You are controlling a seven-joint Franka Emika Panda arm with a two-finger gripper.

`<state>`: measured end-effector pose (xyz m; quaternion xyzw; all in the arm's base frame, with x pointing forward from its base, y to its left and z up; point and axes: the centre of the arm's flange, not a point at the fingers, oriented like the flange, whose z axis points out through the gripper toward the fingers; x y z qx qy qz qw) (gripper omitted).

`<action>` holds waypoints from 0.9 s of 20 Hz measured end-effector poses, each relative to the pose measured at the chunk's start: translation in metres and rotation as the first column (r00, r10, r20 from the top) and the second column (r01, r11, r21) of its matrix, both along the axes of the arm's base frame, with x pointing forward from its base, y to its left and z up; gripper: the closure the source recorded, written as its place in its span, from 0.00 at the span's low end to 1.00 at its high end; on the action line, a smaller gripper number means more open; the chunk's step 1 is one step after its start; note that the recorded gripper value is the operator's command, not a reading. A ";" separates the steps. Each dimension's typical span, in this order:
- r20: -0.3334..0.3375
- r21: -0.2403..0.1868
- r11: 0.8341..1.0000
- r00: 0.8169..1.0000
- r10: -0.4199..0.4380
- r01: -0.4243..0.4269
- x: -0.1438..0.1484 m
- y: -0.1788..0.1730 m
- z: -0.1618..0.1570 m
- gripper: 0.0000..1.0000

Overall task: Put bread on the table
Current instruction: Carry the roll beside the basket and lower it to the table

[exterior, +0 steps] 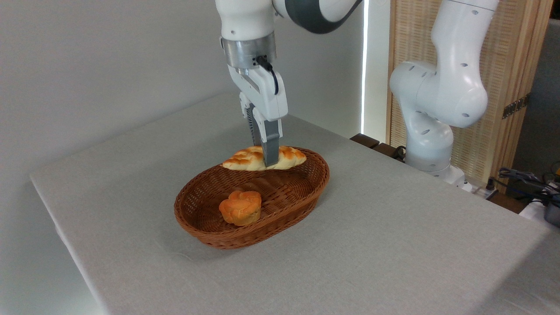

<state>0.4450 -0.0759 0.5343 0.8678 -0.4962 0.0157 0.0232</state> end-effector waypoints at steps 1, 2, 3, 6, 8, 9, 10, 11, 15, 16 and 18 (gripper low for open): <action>0.001 -0.001 1.000 1.000 0.022 -0.022 0.010 0.009 0.006 0.56; 0.001 0.000 0.999 0.999 0.042 -0.042 0.021 0.017 0.010 0.56; 0.004 0.001 0.998 0.998 0.061 -0.061 0.036 0.024 0.012 0.55; 0.004 0.002 0.991 0.991 0.135 -0.135 0.079 0.059 0.010 0.55; -0.008 0.010 0.983 0.983 0.186 -0.186 0.102 0.090 -0.001 0.52; -0.015 0.017 0.979 0.979 0.204 -0.204 0.111 0.103 -0.009 0.52; -0.019 0.023 0.975 0.975 0.221 -0.220 0.119 0.113 -0.016 0.51; -0.023 0.032 0.972 0.972 0.232 -0.232 0.126 0.120 -0.023 0.49; -0.046 0.100 0.969 0.972 0.230 -0.225 0.157 0.127 -0.053 0.40; -0.048 0.107 0.970 0.973 0.224 -0.218 0.164 0.123 -0.062 0.29; -0.005 0.112 0.971 0.977 0.211 -0.210 0.182 0.117 -0.080 0.22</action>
